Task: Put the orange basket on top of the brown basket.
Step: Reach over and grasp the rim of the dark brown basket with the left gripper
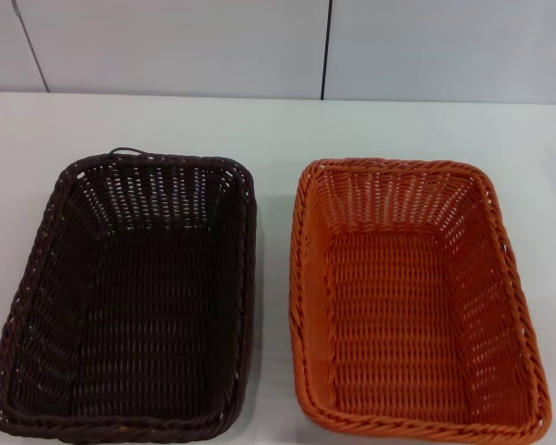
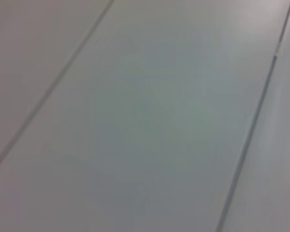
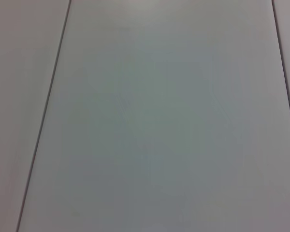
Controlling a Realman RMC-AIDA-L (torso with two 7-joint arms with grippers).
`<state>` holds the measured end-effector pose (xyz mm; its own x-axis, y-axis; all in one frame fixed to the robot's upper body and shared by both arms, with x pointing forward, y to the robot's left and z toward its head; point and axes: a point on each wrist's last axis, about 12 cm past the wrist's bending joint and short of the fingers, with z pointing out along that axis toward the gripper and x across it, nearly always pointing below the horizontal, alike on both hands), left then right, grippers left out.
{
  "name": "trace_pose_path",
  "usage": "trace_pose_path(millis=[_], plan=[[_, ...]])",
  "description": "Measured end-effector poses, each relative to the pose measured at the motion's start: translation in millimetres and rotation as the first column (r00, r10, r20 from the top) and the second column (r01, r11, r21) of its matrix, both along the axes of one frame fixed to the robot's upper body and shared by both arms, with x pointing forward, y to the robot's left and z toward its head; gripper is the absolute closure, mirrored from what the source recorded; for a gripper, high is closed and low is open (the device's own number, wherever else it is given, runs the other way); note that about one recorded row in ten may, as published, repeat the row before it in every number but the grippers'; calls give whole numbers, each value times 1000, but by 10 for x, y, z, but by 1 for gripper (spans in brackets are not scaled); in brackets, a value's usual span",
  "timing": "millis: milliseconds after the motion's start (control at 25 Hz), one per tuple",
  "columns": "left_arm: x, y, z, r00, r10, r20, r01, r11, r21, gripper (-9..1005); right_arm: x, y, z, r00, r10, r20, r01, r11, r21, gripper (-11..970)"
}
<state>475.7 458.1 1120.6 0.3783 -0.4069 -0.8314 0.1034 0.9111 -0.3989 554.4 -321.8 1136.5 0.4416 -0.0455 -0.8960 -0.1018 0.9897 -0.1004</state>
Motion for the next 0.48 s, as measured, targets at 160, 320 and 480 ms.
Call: trace_pose_path(millis=[160,320,480], plan=[[-9,-36,80,995,-96,-5,95,995,-30,257,-9,5,10,1000,4,6,-4,1000,-3,245],[-29,-27,130,990,-144,0,144,987,-69,259,-15,6,11,1000,5,9,-5,1000,-4,245],[-32,-30,154,982,-190,-9,189,979,-80,262,-18,9,6,1000,4,8,-4,1000,-5,245]])
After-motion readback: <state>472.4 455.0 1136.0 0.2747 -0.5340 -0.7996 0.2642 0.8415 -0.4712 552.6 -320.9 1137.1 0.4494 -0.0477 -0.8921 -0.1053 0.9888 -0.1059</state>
